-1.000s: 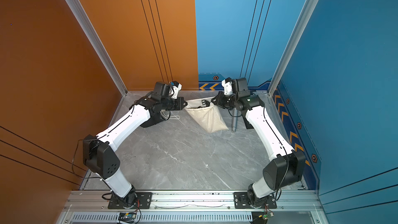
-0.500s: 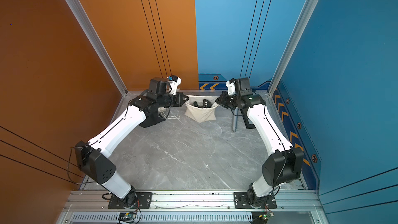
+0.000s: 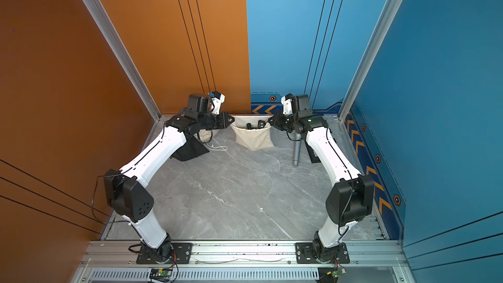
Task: Pack away hair dryers
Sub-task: Adjust the drawstring bag, then place the drawstring bag at the center of the board.
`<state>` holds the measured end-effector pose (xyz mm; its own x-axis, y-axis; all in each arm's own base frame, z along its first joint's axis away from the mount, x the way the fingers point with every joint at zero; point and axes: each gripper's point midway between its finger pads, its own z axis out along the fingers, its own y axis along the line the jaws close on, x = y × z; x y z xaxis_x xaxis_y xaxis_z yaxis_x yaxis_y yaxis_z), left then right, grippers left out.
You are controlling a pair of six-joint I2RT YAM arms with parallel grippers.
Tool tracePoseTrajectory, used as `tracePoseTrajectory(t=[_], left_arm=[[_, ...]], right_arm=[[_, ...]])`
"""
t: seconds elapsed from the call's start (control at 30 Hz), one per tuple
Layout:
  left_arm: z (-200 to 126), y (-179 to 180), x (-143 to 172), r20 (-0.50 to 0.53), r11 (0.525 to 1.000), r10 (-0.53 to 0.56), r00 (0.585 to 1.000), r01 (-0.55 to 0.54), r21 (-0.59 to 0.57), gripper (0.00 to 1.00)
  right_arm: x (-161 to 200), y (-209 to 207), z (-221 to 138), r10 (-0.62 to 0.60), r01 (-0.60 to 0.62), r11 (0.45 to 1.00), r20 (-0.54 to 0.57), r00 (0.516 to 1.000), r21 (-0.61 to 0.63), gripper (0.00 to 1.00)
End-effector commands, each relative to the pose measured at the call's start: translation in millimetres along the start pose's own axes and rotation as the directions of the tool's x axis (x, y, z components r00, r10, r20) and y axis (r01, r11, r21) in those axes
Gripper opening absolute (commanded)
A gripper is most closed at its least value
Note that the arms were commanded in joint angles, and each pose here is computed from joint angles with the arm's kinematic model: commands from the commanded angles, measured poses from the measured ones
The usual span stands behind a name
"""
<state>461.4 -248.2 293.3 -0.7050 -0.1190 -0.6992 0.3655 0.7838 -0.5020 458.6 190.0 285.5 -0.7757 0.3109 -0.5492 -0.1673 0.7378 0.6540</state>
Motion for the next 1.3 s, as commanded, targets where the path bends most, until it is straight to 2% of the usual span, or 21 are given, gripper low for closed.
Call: tracePoseTrajectory(t=[0.0,0.27,0.33,0.47,0.6,0.83,1.27], left_arm=[[2,20,-19,0.041,0.999,0.010,0.999,-0.008,-0.038,0.00],[29,37,-37,0.096,1.000,0.013,0.995,-0.011,-0.015,0.00],[32,38,-41,0.113,1.000,0.004,0.994,-0.004,0.003,0.00],[39,42,-39,0.133,1.000,0.001,0.991,-0.003,0.014,0.00],[44,48,-33,0.144,1.000,-0.005,0.990,0.002,0.021,0.00],[47,51,3,0.121,0.999,-0.034,0.992,0.032,0.025,0.00],[34,50,66,0.061,0.996,-0.085,0.995,0.085,0.001,0.00]], right_arm=[[-59,-1,-6,-0.095,0.095,0.995,0.193,0.977,0.006,0.00],[-97,-4,28,-0.176,0.207,0.976,0.311,0.934,-0.067,0.00],[-102,0,31,-0.185,0.230,0.968,0.329,0.926,-0.103,0.00],[-97,-3,37,-0.235,0.283,0.955,0.353,0.906,-0.089,0.00],[-78,-12,45,-0.238,0.282,0.953,0.310,0.921,-0.106,0.00],[-28,-31,49,-0.232,0.255,0.963,0.209,0.950,-0.090,0.00],[74,-40,33,-0.226,0.227,0.974,0.075,0.971,-0.001,0.00]])
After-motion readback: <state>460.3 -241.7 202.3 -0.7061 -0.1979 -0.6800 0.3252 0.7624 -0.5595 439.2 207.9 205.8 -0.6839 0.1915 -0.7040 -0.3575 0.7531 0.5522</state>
